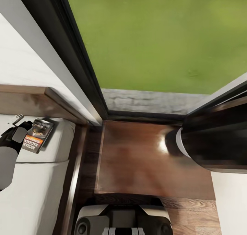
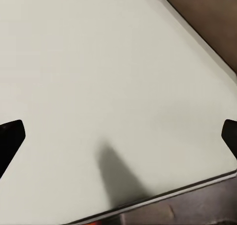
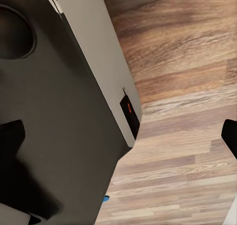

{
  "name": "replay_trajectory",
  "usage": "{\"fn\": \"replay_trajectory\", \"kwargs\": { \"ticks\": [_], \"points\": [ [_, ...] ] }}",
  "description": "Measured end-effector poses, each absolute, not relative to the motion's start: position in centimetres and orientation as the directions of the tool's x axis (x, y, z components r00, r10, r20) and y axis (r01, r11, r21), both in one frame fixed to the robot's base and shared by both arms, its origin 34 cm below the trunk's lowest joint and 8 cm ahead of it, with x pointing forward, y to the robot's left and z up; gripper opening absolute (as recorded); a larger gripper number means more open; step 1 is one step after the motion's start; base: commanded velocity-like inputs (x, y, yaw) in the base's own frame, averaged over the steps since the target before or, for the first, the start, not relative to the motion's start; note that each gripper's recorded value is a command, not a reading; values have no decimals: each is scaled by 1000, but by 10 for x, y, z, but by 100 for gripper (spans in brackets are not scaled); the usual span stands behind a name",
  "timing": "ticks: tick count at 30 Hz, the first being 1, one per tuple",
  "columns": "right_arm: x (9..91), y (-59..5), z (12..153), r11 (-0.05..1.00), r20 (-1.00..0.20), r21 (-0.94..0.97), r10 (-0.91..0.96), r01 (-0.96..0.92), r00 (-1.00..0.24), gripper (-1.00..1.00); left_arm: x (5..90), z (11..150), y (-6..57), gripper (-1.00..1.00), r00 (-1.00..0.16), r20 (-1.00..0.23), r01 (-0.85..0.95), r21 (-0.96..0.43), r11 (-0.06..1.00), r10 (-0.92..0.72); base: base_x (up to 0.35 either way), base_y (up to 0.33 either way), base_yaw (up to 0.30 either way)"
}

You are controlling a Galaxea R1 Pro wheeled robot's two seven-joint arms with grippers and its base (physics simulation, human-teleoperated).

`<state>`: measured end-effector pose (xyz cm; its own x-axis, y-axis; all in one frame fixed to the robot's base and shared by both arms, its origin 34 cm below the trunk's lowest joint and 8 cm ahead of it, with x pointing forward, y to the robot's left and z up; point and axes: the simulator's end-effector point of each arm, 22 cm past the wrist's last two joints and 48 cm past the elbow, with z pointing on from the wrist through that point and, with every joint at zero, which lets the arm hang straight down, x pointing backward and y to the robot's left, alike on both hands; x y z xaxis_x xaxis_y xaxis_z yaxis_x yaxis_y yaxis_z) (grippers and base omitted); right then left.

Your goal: In the bedroom, move the book from the bed onto either nightstand, and place the two sandals side by side next to the bed.

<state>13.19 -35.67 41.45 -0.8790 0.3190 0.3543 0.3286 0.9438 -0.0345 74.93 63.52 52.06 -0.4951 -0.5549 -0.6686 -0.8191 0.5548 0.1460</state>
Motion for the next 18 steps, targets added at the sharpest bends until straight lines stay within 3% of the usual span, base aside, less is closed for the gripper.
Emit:
{"fn": "replay_trajectory", "kwargs": {
  "ticks": [18],
  "points": [
    [132, -357, 403, 944, 354, -35, 319, 328, -879, 100, 753, 515, 640, 100, -474, -698, -825, 138, 548, -537, 0, 0, 0]
  ]
}}
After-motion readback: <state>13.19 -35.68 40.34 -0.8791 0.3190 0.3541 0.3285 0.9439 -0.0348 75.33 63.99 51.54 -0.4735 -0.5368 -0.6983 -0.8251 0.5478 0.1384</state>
